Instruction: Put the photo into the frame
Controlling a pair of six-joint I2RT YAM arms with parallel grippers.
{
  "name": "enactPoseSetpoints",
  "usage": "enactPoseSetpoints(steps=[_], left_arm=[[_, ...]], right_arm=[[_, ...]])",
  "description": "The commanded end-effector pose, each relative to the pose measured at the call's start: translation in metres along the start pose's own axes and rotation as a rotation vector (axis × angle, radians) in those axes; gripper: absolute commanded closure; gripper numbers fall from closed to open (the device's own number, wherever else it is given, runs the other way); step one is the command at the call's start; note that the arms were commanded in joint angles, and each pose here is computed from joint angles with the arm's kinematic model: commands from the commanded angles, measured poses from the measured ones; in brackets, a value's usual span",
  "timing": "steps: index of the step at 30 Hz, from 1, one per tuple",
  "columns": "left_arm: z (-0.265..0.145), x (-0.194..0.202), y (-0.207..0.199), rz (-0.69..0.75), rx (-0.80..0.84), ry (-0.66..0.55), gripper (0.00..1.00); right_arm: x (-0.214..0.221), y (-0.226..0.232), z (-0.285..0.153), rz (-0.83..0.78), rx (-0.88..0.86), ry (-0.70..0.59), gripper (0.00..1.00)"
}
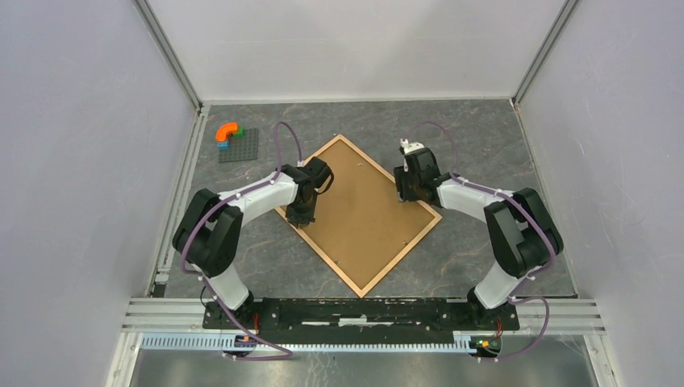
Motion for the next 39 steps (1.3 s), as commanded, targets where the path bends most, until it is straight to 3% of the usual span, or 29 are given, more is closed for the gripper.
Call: enactPoseSetpoints(steps=[1, 12, 18, 21, 24, 27, 34, 39], left_arm=[[0.014, -0.017, -0.02, -0.039, 0.067, -0.025, 0.98], [0.017, -0.058, -0.052, -0.067, 0.121, -0.055, 0.98], [-0.009, -0.063, -0.047, -0.126, 0.108, -0.075, 0.92], [-0.033, -0.048, -0.033, -0.196, 0.134, -0.111, 0.76], [-0.05, -0.025, -0.011, -0.296, 0.121, -0.127, 0.41], [-0.055, 0.004, 0.005, -0.451, 0.121, -0.101, 0.26], [-0.037, 0.043, 0.004, -0.834, 0.264, -0.016, 0.27], [-0.017, 0.04, -0.007, -0.875, 0.291, 0.014, 0.33]], right_arm=[[0.022, 0.009, -0.024, 0.087, -0.167, 0.022, 0.42], [0.088, 0.01, -0.059, 0.152, -0.214, 0.002, 0.4], [0.088, -0.003, -0.068, 0.119, -0.14, -0.026, 0.36], [0.076, -0.01, -0.069, 0.086, -0.117, -0.038, 0.34], [0.06, -0.013, -0.07, 0.071, -0.111, -0.067, 0.34], [0.044, -0.012, -0.07, 0.065, -0.128, -0.097, 0.33], [0.008, -0.011, -0.069, 0.058, -0.147, -0.142, 0.33], [0.003, -0.011, -0.071, 0.058, -0.154, -0.159, 0.33]])
Point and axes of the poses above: each gripper's point midway between its finger pads, its own z axis out along the fingers, its own y axis along the line the jaws close on, x = y × z, the point moved 7 cm from there along -z, back along the fingers, and after that the axes turned 9 degrees about -z, right-handed, at the moved point
